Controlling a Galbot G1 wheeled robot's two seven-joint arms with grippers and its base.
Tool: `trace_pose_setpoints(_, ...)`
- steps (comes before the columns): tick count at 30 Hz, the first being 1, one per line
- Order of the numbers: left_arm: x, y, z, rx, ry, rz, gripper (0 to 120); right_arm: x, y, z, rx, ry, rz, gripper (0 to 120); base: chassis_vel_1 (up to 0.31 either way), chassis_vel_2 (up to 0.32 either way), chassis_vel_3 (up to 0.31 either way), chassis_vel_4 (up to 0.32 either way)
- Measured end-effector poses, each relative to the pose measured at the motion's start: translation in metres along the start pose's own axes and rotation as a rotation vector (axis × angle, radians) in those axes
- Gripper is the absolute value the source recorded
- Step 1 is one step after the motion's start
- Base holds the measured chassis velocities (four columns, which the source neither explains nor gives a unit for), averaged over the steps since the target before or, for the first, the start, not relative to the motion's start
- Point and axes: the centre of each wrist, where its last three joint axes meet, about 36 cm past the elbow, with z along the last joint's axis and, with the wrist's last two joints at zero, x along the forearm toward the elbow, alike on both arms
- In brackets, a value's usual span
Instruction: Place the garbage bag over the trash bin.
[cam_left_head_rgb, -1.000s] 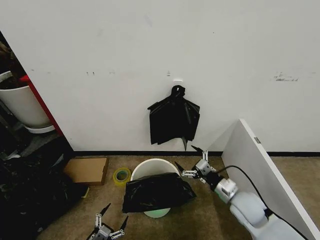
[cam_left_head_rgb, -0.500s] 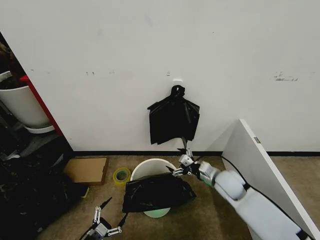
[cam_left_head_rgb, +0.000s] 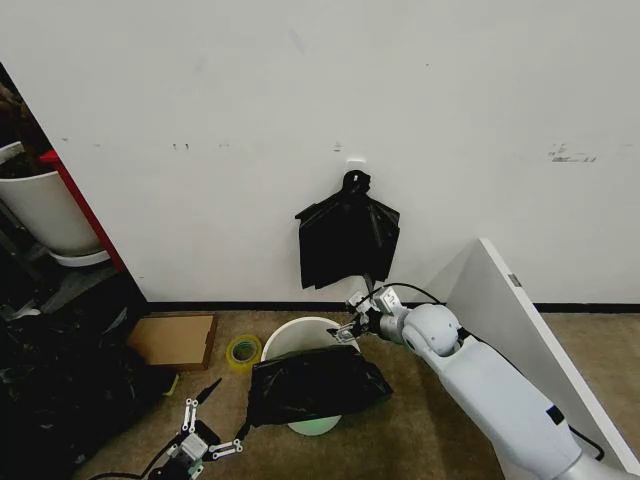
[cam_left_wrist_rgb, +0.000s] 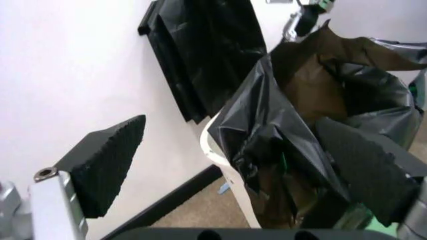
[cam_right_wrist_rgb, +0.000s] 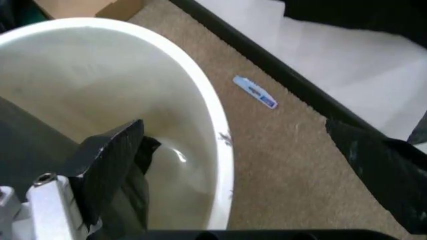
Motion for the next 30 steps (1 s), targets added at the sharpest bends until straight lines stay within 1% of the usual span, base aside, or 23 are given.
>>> trace_pose_setpoints(5, -0.001, -0.002, 0.001, -0.004, 0.003, -0.020, 100, -0.011, -0.005, 0.006, -0.025, 0.024, 0.014, 99, 0.000, 0.000, 0.000, 0.000)
trace_pose_setpoints(8, 0.000, -0.003, 0.002, -0.008, 0.010, -0.037, 100, -0.017, -0.007, 0.009, -0.034, 0.036, 0.033, 90, 0.000, 0.000, 0.000, 0.000)
trace_pose_setpoints(10, 0.000, -0.002, 0.003, -0.011, 0.013, -0.054, 100, -0.020, -0.009, 0.011, -0.034, 0.045, 0.041, 79, 0.000, 0.000, 0.000, 0.000)
trace_pose_setpoints(11, 0.000, -0.002, 0.003, -0.012, 0.013, -0.060, 100, -0.021, -0.009, 0.012, -0.032, 0.047, 0.043, 77, 0.000, 0.000, 0.000, 0.000)
trace_pose_setpoints(12, 0.000, -0.002, 0.003, -0.012, 0.013, -0.060, 100, -0.021, -0.009, 0.012, -0.032, 0.047, 0.043, 77, 0.000, 0.000, 0.000, 0.000)
trace_pose_setpoints(14, 0.000, -0.001, 0.003, -0.015, 0.013, -0.070, 100, -0.021, -0.009, 0.014, -0.028, 0.053, 0.045, 69, 0.000, 0.000, 0.000, 0.000)
trace_pose_setpoints(19, -0.003, -0.002, 0.005, -0.013, 0.011, -0.084, 100, -0.019, -0.006, 0.026, -0.012, 0.079, 0.042, 46, 0.000, 0.000, 0.000, 0.000)
trace_pose_setpoints(21, -0.003, -0.002, 0.006, -0.013, 0.011, -0.084, 100, -0.019, -0.006, 0.028, -0.012, 0.081, 0.042, 45, 0.000, 0.000, 0.000, 0.000)
trace_pose_setpoints(24, -0.004, -0.004, 0.007, -0.011, 0.012, -0.093, 100, -0.017, -0.002, 0.036, -0.013, 0.090, 0.043, 31, 0.000, 0.000, 0.000, 0.000)
trace_pose_setpoints(25, -0.004, -0.004, 0.007, -0.011, 0.011, -0.095, 100, -0.017, -0.001, 0.037, -0.014, 0.090, 0.046, 30, 0.000, 0.000, 0.000, 0.000)
trace_pose_setpoints(26, -0.004, -0.004, 0.007, -0.012, 0.011, -0.100, 100, -0.016, 0.001, 0.039, -0.026, 0.086, 0.055, 23, 0.000, 0.000, 0.000, 0.000)
trace_pose_setpoints(27, -0.004, -0.004, 0.007, -0.013, 0.011, -0.102, 100, -0.015, 0.003, 0.040, -0.033, 0.083, 0.059, 19, 0.000, 0.000, 0.000, 0.000)
trace_pose_setpoints(28, -0.004, -0.004, 0.007, -0.013, 0.011, -0.102, 100, -0.015, 0.003, 0.040, -0.033, 0.083, 0.059, 19, 0.000, 0.000, 0.000, 0.000)
trace_pose_setpoints(29, -0.004, -0.004, 0.007, -0.014, 0.011, -0.106, 100, -0.013, 0.005, 0.041, -0.046, 0.077, 0.066, 14, 0.000, 0.000, 0.000, 0.000)
trace_pose_setpoints(30, -0.004, -0.004, 0.006, -0.014, 0.011, -0.112, 100, -0.011, 0.009, 0.044, -0.071, 0.069, 0.078, 10, 0.000, 0.000, 0.000, 0.000)
